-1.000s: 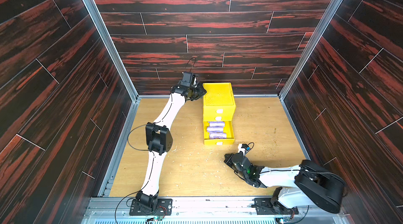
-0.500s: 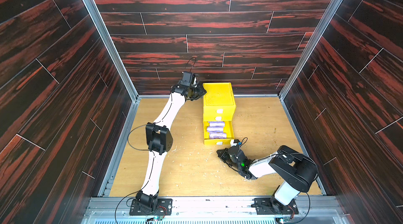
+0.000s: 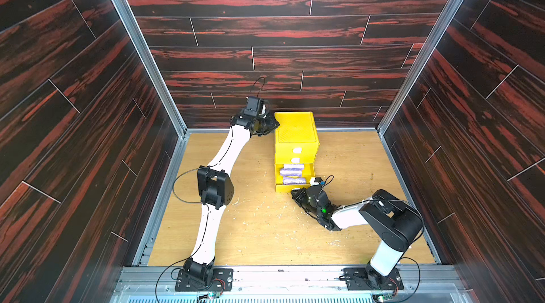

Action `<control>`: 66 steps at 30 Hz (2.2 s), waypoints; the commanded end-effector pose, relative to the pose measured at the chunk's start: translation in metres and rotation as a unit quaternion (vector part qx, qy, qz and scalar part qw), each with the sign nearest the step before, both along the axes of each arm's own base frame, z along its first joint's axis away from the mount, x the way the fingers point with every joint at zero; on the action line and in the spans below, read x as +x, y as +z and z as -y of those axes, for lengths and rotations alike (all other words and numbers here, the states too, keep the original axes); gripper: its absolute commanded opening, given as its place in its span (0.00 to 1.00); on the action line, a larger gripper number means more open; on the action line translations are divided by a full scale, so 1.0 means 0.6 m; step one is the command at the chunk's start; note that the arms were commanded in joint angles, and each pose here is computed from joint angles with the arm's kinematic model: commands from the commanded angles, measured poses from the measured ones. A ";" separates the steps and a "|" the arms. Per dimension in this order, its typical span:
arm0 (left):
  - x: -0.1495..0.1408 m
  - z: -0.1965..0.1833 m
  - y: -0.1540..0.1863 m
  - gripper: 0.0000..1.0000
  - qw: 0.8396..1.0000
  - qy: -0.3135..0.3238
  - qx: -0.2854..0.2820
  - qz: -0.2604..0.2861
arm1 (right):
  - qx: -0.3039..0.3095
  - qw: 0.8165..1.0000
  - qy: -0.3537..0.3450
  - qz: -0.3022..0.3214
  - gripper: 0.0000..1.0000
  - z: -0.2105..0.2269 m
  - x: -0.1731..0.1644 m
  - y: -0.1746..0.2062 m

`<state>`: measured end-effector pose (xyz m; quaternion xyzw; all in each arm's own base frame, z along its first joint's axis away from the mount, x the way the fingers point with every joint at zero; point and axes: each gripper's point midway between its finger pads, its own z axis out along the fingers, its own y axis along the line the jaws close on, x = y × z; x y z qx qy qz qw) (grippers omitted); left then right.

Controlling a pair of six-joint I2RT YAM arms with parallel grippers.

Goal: Sort the rolls of trash bags by color and place them into the drawer
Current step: Close the drawer in the storage box.

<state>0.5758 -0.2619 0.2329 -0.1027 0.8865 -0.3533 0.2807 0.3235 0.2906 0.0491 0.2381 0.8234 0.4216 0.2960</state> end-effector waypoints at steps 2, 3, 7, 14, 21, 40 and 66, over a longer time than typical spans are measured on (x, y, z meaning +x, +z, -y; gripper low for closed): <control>-0.054 0.035 -0.090 0.34 0.994 -0.045 0.012 -0.099 | -0.018 1.000 -0.008 -0.002 0.00 0.002 0.023 -0.011; -0.055 0.035 -0.089 0.33 0.994 -0.046 0.012 -0.099 | -0.019 1.000 -0.012 -0.002 0.00 0.004 0.028 -0.012; -0.054 0.034 -0.085 0.34 0.994 -0.044 0.012 -0.097 | -0.017 0.999 -0.027 0.005 0.00 0.007 0.050 -0.007; -0.052 0.035 -0.080 0.34 0.995 -0.042 0.007 -0.095 | -0.015 0.999 -0.047 0.014 0.00 0.005 0.088 0.000; -0.055 0.041 -0.077 0.34 0.994 -0.050 0.008 -0.093 | -0.003 0.998 -0.059 0.019 0.00 -0.005 0.125 0.006; -0.062 0.041 -0.069 0.34 0.994 -0.057 0.014 -0.089 | 0.004 0.996 -0.083 0.016 0.01 -0.022 0.187 0.004; -0.069 0.039 -0.065 0.35 0.994 -0.062 0.019 -0.090 | 0.068 0.990 -0.078 0.091 0.04 -0.030 0.194 0.023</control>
